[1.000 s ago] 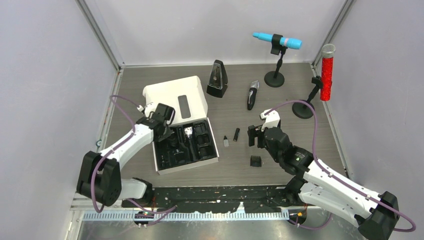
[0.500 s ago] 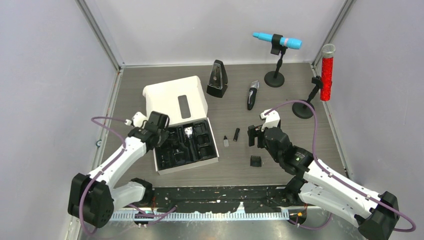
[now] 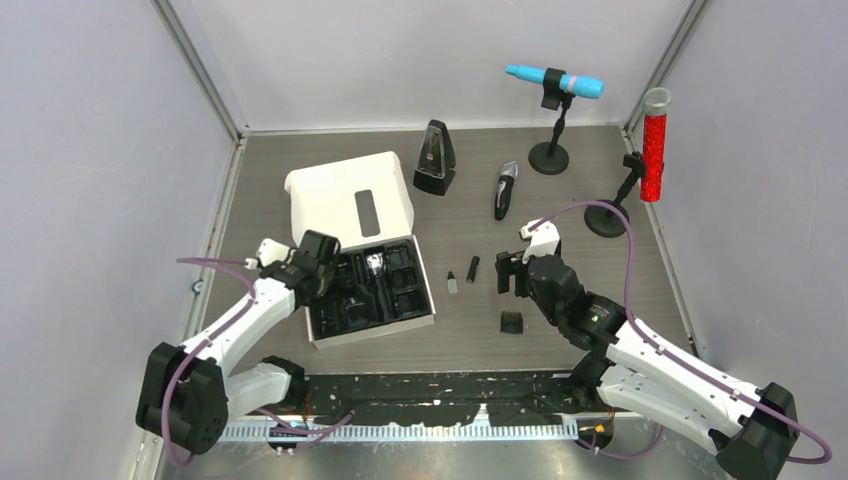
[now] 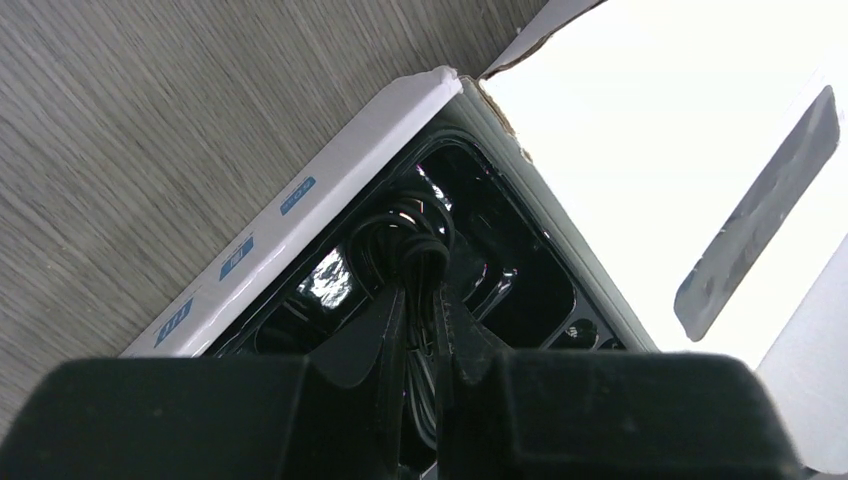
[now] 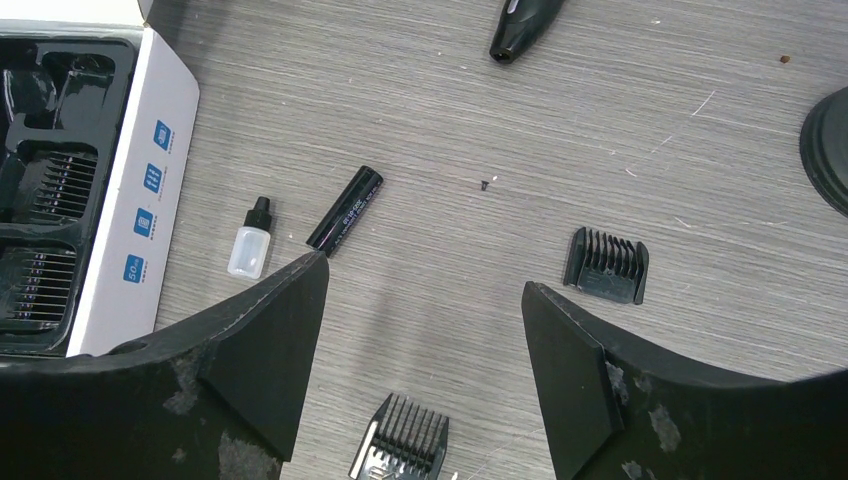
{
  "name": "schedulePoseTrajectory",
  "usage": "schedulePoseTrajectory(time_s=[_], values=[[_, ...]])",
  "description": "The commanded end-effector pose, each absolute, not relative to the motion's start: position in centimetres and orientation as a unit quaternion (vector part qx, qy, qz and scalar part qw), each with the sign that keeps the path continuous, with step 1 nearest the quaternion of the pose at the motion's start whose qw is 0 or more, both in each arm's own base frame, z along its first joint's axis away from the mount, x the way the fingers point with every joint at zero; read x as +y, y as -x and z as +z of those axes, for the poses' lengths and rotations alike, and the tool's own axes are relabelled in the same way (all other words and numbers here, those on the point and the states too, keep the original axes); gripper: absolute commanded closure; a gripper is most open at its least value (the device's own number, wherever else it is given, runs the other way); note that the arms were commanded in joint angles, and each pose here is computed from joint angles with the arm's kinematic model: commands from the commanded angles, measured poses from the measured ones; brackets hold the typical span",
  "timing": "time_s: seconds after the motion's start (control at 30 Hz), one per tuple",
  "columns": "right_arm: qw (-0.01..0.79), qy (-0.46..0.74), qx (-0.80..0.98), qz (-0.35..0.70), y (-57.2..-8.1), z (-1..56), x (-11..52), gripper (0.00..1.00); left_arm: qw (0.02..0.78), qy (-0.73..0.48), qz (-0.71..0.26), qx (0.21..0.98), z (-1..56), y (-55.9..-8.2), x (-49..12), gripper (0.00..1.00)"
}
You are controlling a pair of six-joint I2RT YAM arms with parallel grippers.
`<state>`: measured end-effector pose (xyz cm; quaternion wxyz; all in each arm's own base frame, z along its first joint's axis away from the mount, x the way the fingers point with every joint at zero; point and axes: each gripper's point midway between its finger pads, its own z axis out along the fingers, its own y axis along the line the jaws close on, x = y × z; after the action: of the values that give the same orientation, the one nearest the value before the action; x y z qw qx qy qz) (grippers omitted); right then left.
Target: Sort the hair-cutting tools
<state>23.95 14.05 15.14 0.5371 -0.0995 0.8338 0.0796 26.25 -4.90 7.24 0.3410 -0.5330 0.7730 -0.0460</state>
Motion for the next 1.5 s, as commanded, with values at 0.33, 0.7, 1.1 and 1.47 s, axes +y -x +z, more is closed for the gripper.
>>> schedulePoseTrajectory(time_s=[0.33, 0.7, 1.1, 1.47], values=[[0.547, 0.089, 0.828, 0.083, -24.2, 15.6, 14.0, 0.19, 0.372, 0.559, -0.01, 0.741, 6.2, -28.0, -3.4, 0.94], [0.543, 0.09, 0.831, 0.08, -24.3, 15.3, 14.1, 0.19, 0.363, 0.53, 0.004, 0.767, 4.8, -28.5, -3.8, 0.89], [0.55, 0.088, 0.826, 0.089, -24.2, 16.0, 14.1, 0.19, 0.403, 0.464, -0.025, 0.789, 9.5, -29.0, -4.4, 0.51], [0.547, 0.088, 0.828, 0.088, -24.2, 15.8, 14.1, 0.19, 0.381, 0.397, -0.064, 0.832, 10.2, -26.9, -7.5, 0.67]])
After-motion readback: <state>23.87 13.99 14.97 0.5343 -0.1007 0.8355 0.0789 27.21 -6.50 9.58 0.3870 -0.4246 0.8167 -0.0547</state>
